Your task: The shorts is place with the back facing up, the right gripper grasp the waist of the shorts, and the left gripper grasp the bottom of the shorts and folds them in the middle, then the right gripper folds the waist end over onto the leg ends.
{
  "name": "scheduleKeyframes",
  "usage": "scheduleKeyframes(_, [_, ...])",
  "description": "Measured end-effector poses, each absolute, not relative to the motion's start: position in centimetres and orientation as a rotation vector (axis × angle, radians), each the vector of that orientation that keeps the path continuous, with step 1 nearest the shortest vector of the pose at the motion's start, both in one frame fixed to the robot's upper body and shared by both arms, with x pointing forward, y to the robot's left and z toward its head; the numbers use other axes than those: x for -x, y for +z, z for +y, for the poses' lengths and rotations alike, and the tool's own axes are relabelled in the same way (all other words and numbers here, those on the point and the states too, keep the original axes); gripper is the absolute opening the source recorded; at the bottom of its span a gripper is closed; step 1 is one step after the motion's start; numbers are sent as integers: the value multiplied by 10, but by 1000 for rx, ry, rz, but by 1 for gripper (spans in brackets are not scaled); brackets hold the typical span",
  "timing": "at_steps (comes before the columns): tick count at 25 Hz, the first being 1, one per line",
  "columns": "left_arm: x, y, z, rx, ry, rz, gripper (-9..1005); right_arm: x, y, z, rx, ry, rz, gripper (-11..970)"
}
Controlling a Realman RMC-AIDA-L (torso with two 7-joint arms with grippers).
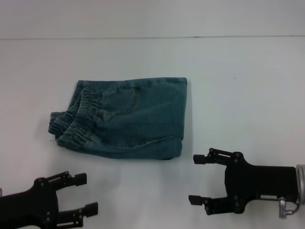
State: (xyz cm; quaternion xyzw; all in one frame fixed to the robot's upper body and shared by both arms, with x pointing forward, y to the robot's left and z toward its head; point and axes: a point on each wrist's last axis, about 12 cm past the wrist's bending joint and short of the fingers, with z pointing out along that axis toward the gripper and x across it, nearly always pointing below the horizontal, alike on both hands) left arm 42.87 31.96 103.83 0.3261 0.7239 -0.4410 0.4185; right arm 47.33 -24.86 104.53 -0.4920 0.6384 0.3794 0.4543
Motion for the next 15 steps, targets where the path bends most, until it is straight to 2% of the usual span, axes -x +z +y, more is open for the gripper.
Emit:
scheduleKeyframes(7, [-427, 1040, 320, -874, -1121, 1814, 910, -469, 1048, -261, 1202, 939, 1573, 918])
scheduleKeyframes(15, [-428, 1042, 319, -908, -1111, 1766, 910, -469, 1051, -266, 1177, 938, 1562, 915])
